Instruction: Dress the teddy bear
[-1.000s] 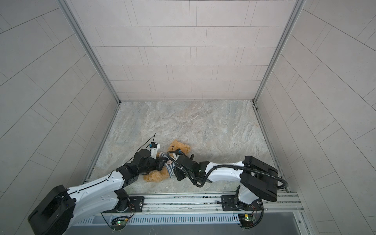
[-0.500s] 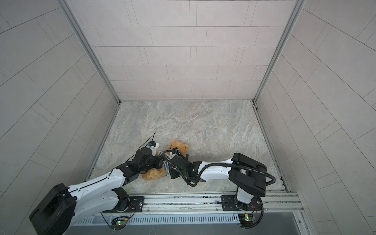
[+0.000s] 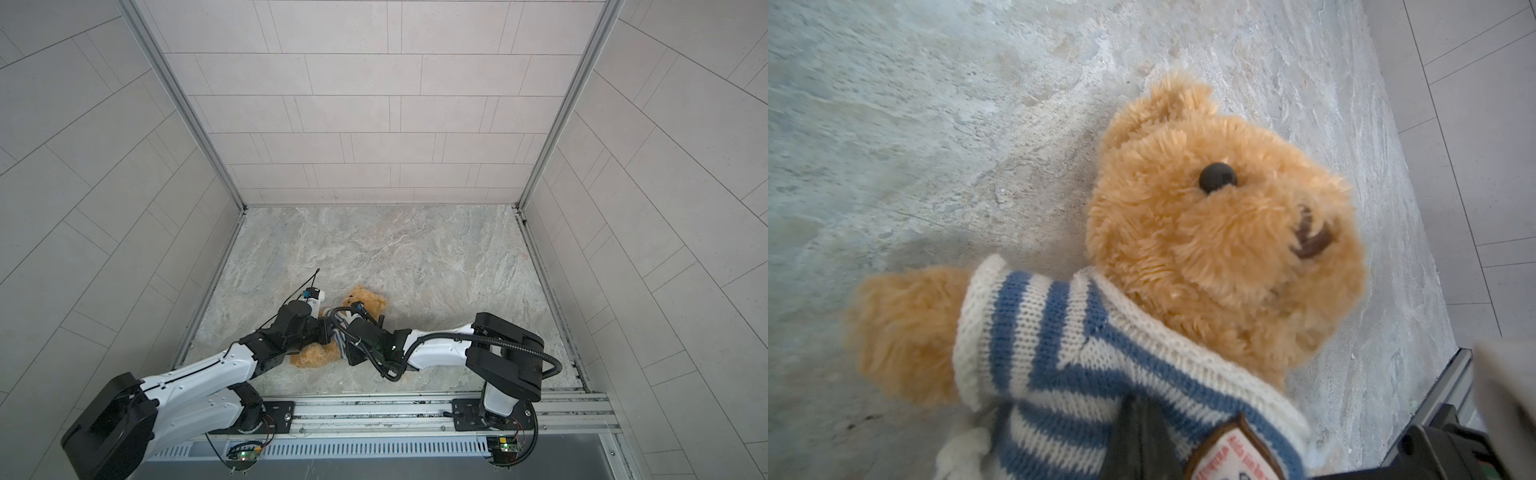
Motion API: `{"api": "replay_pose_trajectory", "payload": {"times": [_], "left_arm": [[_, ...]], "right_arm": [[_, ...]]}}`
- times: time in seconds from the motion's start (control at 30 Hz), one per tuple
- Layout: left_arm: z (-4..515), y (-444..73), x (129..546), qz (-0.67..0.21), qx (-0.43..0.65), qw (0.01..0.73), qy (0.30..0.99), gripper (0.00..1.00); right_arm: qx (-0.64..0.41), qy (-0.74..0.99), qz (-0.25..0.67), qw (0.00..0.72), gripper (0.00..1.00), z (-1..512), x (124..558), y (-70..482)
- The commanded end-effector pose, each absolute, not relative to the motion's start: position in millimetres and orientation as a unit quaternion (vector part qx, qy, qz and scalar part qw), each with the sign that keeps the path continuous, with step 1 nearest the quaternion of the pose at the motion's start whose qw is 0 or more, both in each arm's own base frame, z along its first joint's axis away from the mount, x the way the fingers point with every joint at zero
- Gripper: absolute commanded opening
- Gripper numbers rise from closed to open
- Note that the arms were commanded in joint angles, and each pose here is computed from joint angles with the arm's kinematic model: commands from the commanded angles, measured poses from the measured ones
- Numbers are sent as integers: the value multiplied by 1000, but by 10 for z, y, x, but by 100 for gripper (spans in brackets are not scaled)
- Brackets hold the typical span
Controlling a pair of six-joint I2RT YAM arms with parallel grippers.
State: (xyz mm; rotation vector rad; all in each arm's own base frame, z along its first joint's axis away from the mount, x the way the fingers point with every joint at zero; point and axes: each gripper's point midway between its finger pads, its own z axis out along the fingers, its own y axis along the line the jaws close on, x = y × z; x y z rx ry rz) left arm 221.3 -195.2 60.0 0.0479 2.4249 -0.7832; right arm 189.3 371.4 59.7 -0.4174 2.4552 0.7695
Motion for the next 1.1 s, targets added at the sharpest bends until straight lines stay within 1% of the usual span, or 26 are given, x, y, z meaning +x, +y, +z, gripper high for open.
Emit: {"api": "replay_pose_trajectory", "payload": {"times": [0.0,0.07,0.43,0.67,0.9,0.93,0.97,1.03,1.07], "left_arm": [[371,-1943,1916,-287,39,222,931,6],[368,-1936,1921,-286,36,223,931,6],[518,-2016,2061,-271,57,230,933,6],[537,-2042,2111,-269,59,229,934,6],[520,-1944,2206,-262,49,233,935,6],[540,-1932,2220,-259,50,236,935,8],[601,-1913,2245,-253,53,245,934,14],[799,-1925,2267,-254,65,266,928,37],[919,-1905,2274,-244,74,274,927,43]], "right_arm": [[-154,891,305,298,4,801,1969,3796],[-159,892,300,299,0,827,1969,3772],[-190,882,298,312,0,1015,1931,3702],[-189,876,305,322,0,1069,1878,3564],[-180,868,315,340,0,1224,1858,3456],[-177,867,317,342,0,1246,1860,3446],[-172,865,320,346,0,1268,1867,3436],[-159,863,322,356,0,1317,1895,3406],[-151,861,324,362,0,1353,1913,3385]]}}
